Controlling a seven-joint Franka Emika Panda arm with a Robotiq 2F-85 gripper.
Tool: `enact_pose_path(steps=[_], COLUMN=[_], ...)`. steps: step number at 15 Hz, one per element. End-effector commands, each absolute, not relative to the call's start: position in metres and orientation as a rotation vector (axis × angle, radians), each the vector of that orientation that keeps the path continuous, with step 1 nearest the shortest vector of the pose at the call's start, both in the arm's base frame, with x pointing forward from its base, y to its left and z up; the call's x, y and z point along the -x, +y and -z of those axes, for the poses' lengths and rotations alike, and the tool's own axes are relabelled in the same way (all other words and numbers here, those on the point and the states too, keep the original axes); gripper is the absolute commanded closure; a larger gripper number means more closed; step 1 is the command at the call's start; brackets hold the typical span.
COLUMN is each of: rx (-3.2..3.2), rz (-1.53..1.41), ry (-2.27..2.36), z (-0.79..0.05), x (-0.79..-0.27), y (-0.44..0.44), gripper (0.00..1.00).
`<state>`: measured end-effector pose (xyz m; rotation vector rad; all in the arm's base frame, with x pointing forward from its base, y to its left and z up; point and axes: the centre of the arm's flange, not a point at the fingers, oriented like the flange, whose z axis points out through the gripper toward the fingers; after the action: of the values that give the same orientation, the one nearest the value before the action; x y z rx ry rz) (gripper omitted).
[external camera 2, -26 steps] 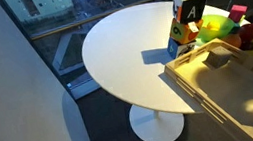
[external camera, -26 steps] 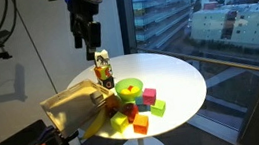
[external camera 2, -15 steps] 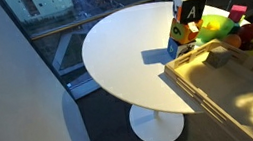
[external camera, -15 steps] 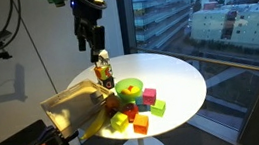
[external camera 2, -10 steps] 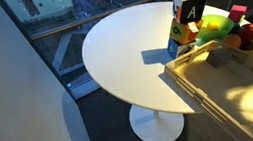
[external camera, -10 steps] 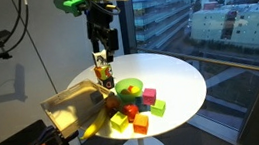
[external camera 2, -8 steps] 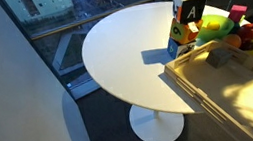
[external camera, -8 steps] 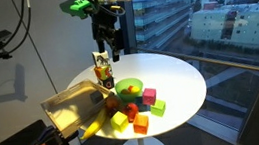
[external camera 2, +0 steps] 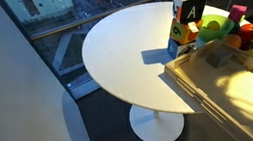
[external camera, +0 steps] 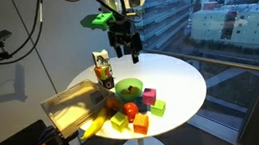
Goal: Put the pink block in the crate
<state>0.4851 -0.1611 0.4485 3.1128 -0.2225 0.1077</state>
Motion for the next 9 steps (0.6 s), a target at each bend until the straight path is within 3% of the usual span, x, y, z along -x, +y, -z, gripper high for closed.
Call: enact_pose_path(steps=[1, 9], rx=[-3.038, -2.946], rz=[-0.120, -0.017], ry=[-0.176, 0.044], z=[-0.434, -0.389], x=[-0.511, -0.554], y=[-0.165, -0.175], gripper=[0.00, 0.00])
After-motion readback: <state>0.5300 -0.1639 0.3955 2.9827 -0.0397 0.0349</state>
